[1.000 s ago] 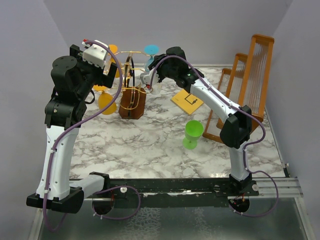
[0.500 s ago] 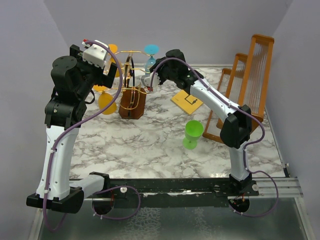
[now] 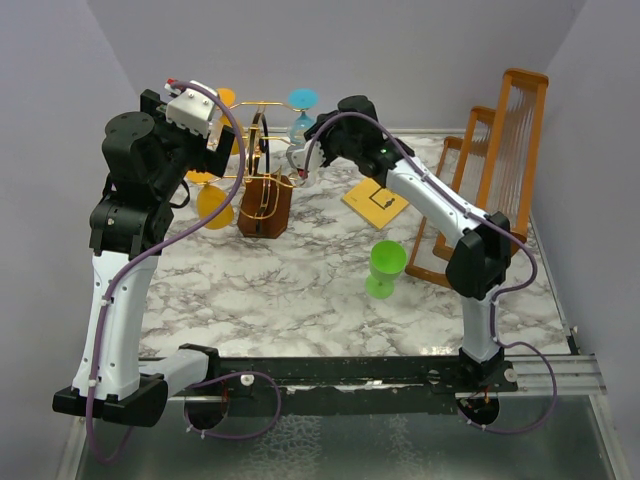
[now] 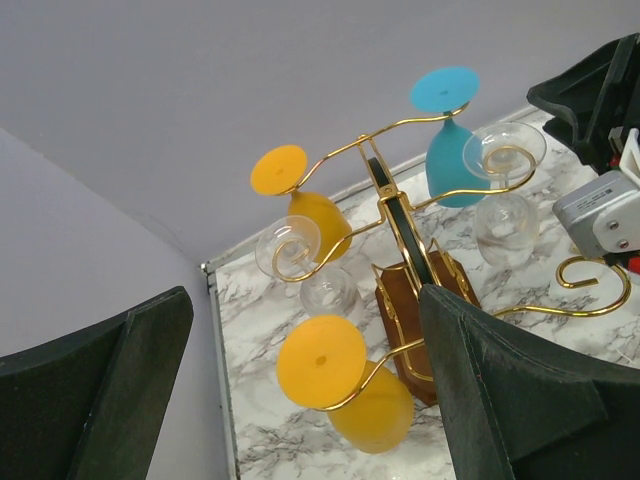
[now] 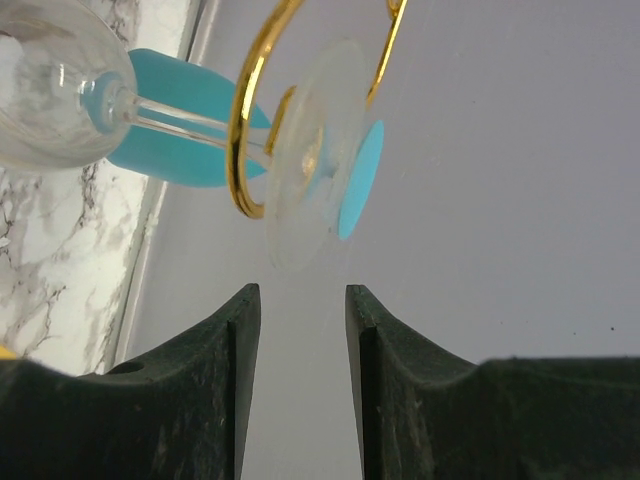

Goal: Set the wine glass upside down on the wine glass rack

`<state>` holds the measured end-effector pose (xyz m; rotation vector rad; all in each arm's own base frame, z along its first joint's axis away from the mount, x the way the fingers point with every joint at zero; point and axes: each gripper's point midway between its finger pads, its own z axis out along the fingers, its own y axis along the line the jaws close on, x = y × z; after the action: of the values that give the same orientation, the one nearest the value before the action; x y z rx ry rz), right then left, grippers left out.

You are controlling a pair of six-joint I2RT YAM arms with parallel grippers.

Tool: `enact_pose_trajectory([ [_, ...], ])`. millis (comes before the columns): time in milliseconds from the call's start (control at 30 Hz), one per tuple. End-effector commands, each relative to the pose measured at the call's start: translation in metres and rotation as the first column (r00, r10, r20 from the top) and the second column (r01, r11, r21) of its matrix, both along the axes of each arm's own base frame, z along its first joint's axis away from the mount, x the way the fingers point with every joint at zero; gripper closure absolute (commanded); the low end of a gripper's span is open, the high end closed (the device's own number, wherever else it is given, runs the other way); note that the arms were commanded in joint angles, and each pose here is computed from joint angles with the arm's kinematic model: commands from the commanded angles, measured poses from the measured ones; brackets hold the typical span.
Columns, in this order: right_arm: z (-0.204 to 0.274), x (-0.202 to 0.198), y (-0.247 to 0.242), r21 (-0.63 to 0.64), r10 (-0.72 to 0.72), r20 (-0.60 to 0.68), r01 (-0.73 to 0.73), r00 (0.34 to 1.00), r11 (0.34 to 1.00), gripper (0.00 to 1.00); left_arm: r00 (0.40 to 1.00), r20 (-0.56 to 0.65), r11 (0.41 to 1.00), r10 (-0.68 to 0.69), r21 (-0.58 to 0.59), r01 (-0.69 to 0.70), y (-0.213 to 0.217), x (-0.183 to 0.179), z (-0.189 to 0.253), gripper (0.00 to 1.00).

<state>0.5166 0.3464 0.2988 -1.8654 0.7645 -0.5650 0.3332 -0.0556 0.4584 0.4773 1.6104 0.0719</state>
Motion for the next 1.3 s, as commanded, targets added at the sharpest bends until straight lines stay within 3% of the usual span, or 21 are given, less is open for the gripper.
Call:
enact_pose_trajectory([
  [0, 0.034, -0.013, -0.012, 0.082, -0.018, -0.008, 0.019, 1.0, 0.996, 0.6, 0.999, 0.021, 1.0, -0.026, -0.002, 0.026, -0.002, -0.006, 0.005, 0.02],
  [333, 0.055, -0.047, -0.032, 0.279, -0.055, -0.167, 0.101, 0.984, 0.955, 0.56, 0.999, 0.007, 0.999, -0.035, -0.004, 0.035, -0.005, -0.003, 0.0, 0.02],
  [500, 0.074, -0.076, -0.058, 0.45, -0.115, -0.295, 0.244, 0.949, 0.859, 0.41, 0.999, -0.005, 0.999, -0.035, -0.01, 0.035, -0.006, 0.001, -0.006, 0.01],
  [667, 0.059, -0.108, -0.088, 0.506, -0.176, -0.444, 0.408, 0.879, 0.76, 0.32, 0.999, -0.028, 0.999, -0.043, -0.022, 0.043, -0.01, 0.01, -0.013, 0.01],
  [833, 0.03, -0.144, -0.117, 0.457, -0.228, -0.579, 0.543, 0.783, 0.704, 0.28, 0.995, -0.065, 0.996, -0.074, -0.064, 0.07, -0.019, 0.019, -0.018, 0.01],
  [1067, -0.03, -0.208, -0.137, 0.255, -0.237, -0.778, 0.637, 0.582, 0.728, 0.27, 0.984, -0.124, 0.989, -0.125, -0.092, 0.114, -0.031, 0.029, -0.033, 0.01],
  [1267, -0.069, -0.239, -0.151, 0.091, -0.291, -0.858, 0.684, 0.423, 0.724, 0.31, 0.975, -0.149, 0.985, -0.163, -0.082, 0.152, -0.038, 0.031, -0.041, 0.01],
])
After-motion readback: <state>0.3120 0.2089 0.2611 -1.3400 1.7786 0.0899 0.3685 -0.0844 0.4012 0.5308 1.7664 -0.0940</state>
